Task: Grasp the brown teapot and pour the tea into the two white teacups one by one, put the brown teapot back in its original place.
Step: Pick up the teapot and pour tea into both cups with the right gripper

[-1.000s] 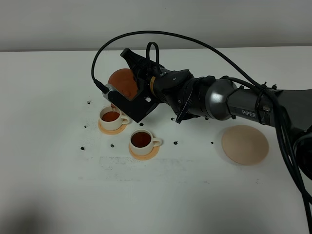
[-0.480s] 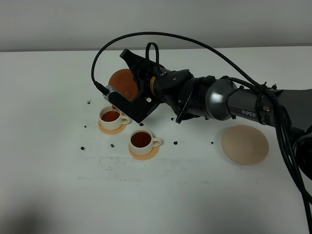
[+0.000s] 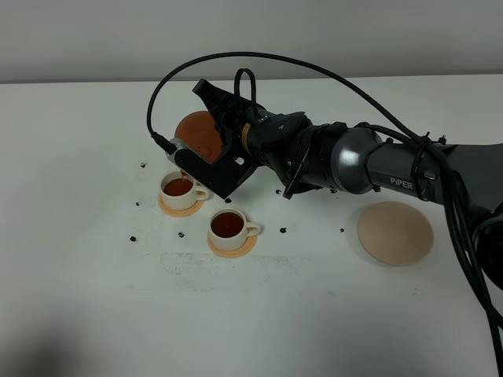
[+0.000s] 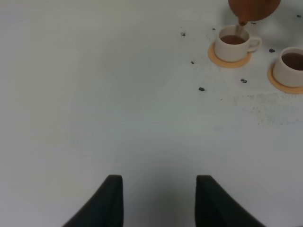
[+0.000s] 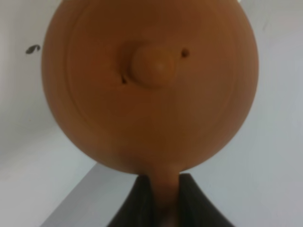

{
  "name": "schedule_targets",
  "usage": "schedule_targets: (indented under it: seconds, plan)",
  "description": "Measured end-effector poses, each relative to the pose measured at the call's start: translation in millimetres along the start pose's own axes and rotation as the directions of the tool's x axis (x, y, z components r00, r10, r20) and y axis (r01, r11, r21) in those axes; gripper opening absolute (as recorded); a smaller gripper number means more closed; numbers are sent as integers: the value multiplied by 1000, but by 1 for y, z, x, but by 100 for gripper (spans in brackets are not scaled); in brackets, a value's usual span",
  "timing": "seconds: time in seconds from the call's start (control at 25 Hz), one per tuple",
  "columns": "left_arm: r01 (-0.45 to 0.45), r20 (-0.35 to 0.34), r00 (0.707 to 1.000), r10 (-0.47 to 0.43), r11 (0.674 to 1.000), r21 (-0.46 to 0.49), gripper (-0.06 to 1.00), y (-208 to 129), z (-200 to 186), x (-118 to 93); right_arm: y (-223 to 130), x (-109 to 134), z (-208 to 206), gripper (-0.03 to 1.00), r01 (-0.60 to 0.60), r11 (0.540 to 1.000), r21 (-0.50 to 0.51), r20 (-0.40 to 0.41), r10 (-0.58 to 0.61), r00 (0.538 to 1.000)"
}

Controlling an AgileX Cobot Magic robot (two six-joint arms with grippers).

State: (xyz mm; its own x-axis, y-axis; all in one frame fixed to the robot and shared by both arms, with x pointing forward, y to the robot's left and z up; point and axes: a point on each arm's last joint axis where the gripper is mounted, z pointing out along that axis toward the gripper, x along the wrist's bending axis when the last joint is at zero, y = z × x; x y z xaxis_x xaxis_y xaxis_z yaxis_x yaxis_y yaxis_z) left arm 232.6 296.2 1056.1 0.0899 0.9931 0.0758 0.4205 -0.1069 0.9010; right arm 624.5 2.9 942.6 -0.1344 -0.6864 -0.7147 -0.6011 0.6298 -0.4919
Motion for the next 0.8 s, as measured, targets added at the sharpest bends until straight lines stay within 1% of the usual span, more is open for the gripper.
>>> schedule_targets:
  seconds: [0.8]
  plan:
    - [0, 0, 1000, 0, 1000, 0, 37, 0, 0, 0, 0, 0, 0, 9, 0, 1000, -3, 0, 0, 1000]
